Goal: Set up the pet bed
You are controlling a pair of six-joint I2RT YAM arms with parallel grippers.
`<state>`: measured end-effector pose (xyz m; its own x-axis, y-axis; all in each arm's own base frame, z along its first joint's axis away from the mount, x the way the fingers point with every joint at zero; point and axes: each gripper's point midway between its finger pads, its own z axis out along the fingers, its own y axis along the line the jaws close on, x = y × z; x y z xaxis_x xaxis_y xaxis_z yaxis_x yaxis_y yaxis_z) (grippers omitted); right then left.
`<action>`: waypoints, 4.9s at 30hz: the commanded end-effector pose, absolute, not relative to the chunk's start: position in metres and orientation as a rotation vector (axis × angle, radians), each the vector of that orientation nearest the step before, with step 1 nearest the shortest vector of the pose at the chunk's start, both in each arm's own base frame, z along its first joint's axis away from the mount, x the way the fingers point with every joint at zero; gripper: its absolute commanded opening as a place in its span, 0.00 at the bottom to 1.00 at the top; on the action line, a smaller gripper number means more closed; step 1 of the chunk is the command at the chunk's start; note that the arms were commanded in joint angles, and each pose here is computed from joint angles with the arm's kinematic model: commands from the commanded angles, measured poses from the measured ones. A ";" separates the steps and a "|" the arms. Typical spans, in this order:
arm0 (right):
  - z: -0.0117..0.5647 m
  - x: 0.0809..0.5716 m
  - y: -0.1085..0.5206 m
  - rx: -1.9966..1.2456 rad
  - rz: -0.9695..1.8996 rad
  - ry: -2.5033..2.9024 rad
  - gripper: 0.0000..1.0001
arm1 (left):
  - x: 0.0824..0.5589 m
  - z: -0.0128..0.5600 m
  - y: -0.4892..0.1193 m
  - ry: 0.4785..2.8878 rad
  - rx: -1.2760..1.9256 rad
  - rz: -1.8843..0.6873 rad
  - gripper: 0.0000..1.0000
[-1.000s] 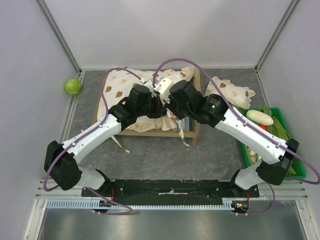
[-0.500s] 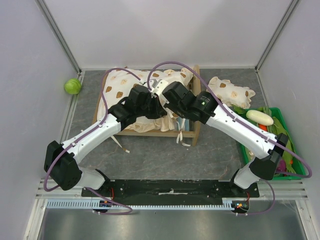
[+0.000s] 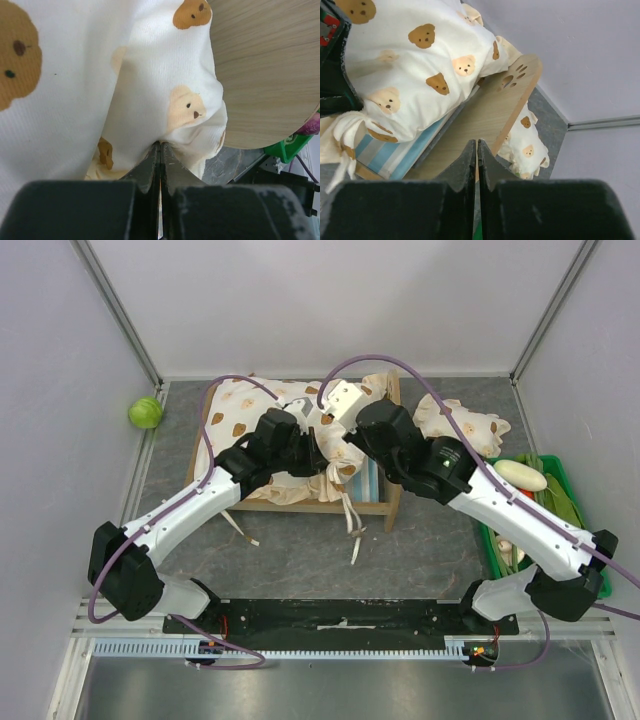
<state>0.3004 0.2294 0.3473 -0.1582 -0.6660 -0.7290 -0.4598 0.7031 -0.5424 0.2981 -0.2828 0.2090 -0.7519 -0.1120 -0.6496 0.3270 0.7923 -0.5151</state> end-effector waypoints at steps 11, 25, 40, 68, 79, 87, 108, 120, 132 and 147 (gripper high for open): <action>0.279 0.244 0.268 -0.696 0.361 2.009 0.38 | 0.304 0.214 -0.269 2.257 0.180 -0.764 0.02; 0.173 0.192 0.269 -0.474 0.627 2.154 0.45 | 0.304 0.212 -0.269 2.263 0.175 -0.775 0.02; 0.125 0.221 0.270 -0.337 0.452 2.098 0.51 | 0.304 0.211 -0.267 2.264 0.160 -0.773 0.02; 0.272 0.275 0.240 -0.564 -0.049 1.804 0.01 | 0.303 0.214 -0.268 2.255 0.180 -0.806 0.02; 0.268 0.297 0.225 -0.733 -0.407 1.745 0.02 | 0.298 0.218 -0.279 2.246 0.197 -0.896 0.02; 0.239 0.305 0.211 -0.742 -0.466 1.794 0.03 | 0.294 0.217 -0.292 2.245 0.198 -0.994 0.02; 0.240 0.278 0.212 -0.524 -0.099 1.944 0.60 | 0.292 0.212 -0.299 2.252 0.190 -1.054 0.02; 0.316 0.266 0.152 -0.146 -0.018 1.813 0.78 | 0.301 0.218 -0.312 2.231 0.145 -1.117 0.02; 0.243 0.314 0.161 -0.144 0.173 2.047 0.80 | 0.309 0.228 -0.350 2.161 0.078 -1.364 0.02; 0.222 0.335 0.168 -0.209 0.210 2.096 0.12 | 0.275 0.235 -0.316 2.171 0.172 -1.174 0.62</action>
